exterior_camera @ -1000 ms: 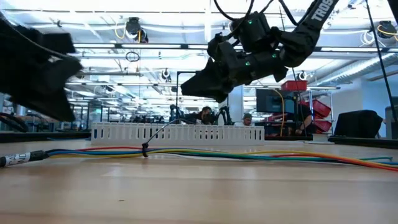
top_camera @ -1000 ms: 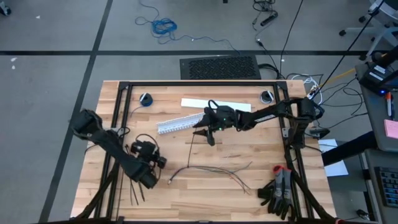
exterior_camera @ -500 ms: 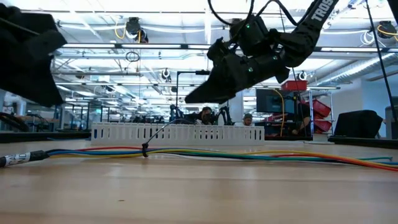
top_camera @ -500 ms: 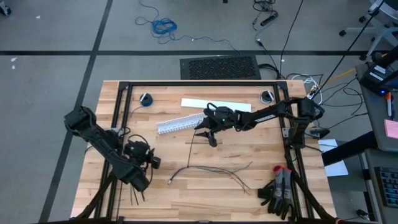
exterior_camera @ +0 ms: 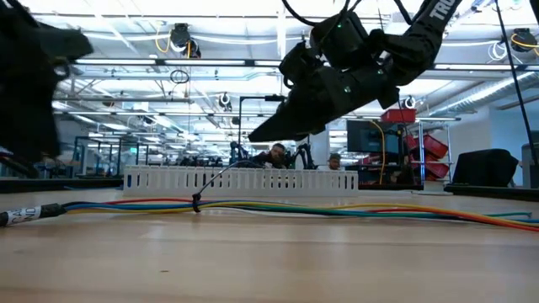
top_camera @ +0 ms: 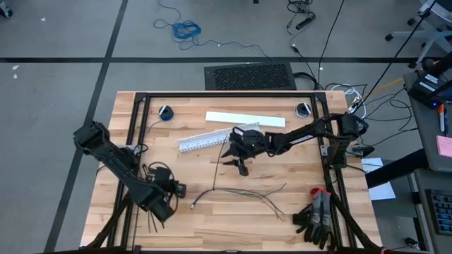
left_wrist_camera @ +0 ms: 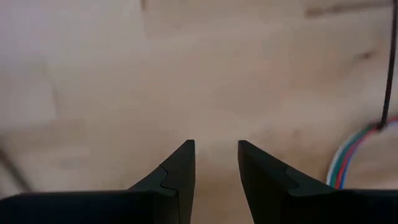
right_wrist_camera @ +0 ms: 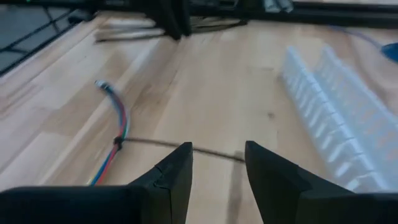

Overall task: Ziptie cables
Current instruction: Wrap the colored loose cables with the black zip tie

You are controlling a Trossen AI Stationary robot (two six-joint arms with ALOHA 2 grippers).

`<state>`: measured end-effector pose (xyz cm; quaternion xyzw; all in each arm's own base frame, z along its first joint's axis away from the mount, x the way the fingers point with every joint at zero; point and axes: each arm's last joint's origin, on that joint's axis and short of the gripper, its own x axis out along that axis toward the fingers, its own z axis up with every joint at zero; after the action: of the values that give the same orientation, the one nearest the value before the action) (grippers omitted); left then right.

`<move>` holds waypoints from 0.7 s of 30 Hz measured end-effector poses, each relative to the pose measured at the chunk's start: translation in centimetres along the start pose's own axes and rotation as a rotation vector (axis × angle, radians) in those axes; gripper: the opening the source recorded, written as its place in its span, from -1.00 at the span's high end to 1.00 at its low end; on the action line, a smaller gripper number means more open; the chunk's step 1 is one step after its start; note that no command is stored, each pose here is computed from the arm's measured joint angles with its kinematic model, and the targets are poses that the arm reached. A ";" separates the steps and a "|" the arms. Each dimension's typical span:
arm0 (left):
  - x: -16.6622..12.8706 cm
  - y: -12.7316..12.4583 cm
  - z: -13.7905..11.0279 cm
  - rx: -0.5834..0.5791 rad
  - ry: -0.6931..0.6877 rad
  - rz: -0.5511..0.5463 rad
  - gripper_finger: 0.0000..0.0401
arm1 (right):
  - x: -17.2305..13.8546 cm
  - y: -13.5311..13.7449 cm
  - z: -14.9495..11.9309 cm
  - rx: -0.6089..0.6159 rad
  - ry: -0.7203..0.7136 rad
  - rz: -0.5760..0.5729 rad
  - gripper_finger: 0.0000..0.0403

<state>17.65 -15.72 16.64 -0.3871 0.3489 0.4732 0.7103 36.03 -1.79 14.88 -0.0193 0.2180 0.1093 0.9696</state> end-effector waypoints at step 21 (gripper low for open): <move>0.3 2.5 0.0 0.056 0.244 0.379 0.57 | 0.1 0.3 -0.1 -0.029 0.018 0.006 0.31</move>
<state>15.41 -14.94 15.80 -0.3489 0.5117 0.5382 0.5717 35.96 -1.53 14.72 -0.0336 0.2254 0.1153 0.9668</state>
